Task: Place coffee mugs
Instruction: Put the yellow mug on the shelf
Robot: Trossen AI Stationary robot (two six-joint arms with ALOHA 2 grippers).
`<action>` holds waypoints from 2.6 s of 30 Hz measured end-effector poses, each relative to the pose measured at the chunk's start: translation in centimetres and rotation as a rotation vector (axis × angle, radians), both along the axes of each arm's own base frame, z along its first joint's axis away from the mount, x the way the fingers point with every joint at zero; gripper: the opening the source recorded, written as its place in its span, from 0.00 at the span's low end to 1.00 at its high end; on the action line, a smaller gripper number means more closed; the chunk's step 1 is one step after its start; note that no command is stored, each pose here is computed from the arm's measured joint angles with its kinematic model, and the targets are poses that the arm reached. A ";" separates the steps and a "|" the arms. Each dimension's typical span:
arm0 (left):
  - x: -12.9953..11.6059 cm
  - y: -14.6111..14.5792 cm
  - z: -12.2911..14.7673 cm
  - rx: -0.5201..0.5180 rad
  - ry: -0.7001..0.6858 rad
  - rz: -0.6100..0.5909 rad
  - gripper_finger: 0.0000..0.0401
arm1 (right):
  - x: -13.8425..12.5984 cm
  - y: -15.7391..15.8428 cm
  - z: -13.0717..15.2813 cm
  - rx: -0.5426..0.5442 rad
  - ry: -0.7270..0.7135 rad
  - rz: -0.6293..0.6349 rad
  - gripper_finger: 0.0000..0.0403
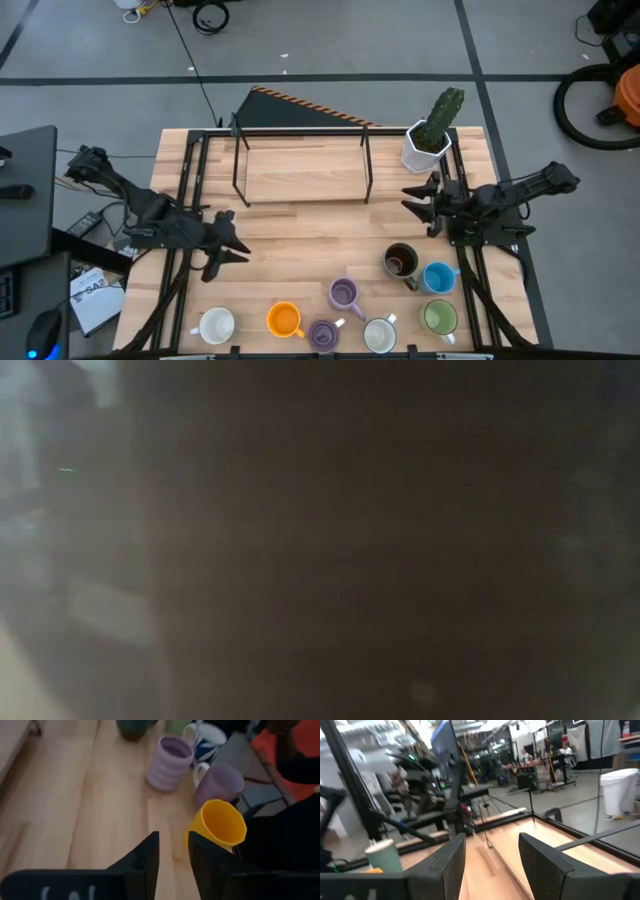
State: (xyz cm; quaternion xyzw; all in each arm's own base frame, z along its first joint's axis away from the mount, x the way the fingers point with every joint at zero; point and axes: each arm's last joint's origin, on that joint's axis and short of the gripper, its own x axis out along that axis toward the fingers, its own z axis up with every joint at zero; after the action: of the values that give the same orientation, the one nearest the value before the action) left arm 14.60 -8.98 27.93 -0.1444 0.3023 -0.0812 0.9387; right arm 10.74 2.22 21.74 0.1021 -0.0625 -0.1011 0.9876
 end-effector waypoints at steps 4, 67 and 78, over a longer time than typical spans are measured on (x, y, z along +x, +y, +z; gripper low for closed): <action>1.1 -1.7 1.2 0.029 0.097 0.019 0.28 | 1.1 0.3 0.3 -0.044 0.069 -0.031 0.47; 13.0 -16.3 -2.6 0.883 0.334 -0.987 0.35 | 7.8 2.7 2.2 -0.355 0.243 -0.033 0.47; 13.0 -17.6 -4.6 0.988 0.316 -1.137 0.40 | 7.9 2.2 2.0 -0.321 0.263 -0.055 0.47</action>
State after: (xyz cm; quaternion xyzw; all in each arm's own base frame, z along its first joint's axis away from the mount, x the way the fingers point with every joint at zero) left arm 27.65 -26.54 23.37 0.4591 0.4618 -0.3851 0.6539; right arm 18.64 4.47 23.74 -0.0722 0.0491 -0.1292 0.9878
